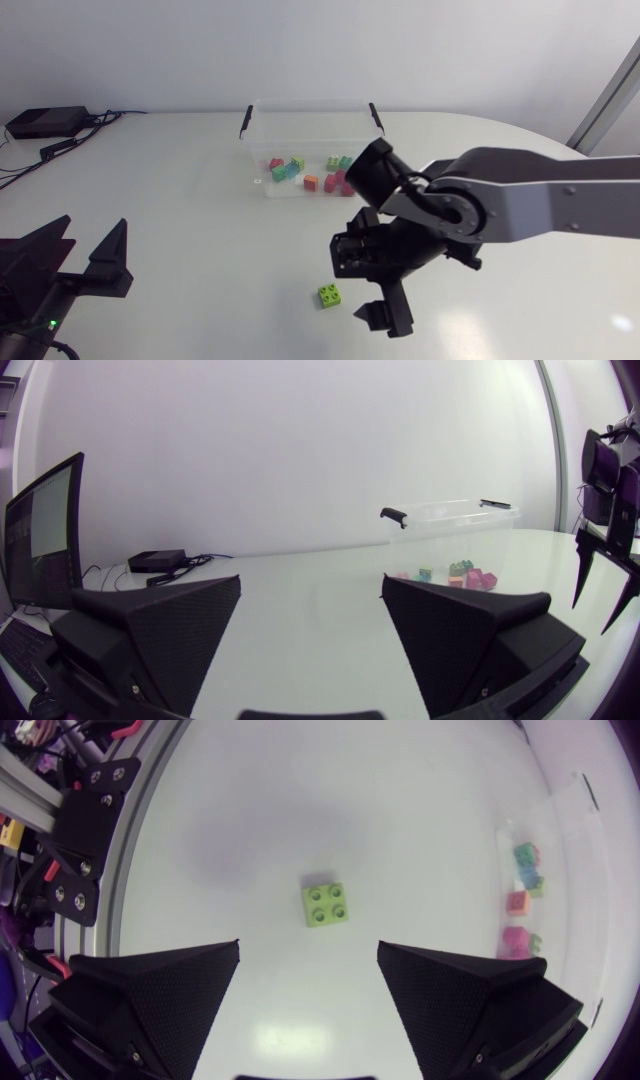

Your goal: Place the duplo bricks in the container

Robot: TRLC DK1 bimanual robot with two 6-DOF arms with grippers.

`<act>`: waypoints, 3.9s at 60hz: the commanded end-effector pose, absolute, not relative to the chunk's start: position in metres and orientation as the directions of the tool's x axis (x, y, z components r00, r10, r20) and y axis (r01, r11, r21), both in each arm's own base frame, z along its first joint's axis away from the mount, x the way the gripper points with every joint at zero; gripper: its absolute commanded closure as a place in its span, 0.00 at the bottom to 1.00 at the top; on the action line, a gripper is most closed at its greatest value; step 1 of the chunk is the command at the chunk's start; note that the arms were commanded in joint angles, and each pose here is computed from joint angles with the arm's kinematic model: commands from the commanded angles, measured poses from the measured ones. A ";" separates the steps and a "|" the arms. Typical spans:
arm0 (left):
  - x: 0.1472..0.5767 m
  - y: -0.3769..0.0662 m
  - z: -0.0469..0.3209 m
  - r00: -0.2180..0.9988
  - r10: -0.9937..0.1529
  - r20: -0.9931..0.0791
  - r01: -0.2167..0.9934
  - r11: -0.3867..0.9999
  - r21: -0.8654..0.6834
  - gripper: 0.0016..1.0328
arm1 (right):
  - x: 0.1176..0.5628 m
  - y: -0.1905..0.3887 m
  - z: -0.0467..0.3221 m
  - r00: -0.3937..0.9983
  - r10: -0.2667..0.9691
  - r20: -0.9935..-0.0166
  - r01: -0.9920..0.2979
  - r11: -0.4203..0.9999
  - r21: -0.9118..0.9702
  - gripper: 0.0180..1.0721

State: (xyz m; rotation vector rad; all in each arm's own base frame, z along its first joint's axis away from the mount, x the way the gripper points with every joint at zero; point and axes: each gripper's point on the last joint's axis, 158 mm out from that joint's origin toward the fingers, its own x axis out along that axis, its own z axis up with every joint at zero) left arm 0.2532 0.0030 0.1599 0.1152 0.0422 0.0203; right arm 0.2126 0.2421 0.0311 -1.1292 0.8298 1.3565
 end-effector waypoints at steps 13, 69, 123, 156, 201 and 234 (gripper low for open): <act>0.253 -0.002 0.153 0.999 -0.002 -0.050 0.008 0.991 0.134 0.04 | 0.216 0.274 0.005 0.064 0.322 -0.945 -0.959 -0.243 -0.148 0.05; 0.253 -0.006 0.153 0.998 -0.018 -0.053 0.025 0.991 0.132 0.04 | 0.224 0.268 -0.038 0.005 0.244 -0.970 -0.973 -0.222 -0.061 0.64; 0.253 -0.007 0.153 0.998 -0.022 -0.053 0.028 0.991 0.132 0.04 | 0.378 0.235 0.187 0.649 0.321 -0.689 -0.709 0.584 -0.396 0.74; 0.253 -0.004 0.153 0.999 -0.011 -0.052 0.018 0.991 0.132 0.04 | 0.484 0.220 0.220 0.860 0.190 -0.473 -0.400 0.826 -0.397 0.74; 0.253 -0.004 0.153 0.999 -0.011 -0.052 0.018 0.991 0.132 0.04 | 0.529 0.229 0.187 0.861 0.164 -0.482 -0.363 0.861 -0.355 0.04; 0.253 -0.004 0.153 0.999 -0.011 -0.052 0.018 0.991 0.132 0.04 | 0.474 0.086 0.332 0.933 -0.164 -0.320 0.030 0.923 -0.384 0.04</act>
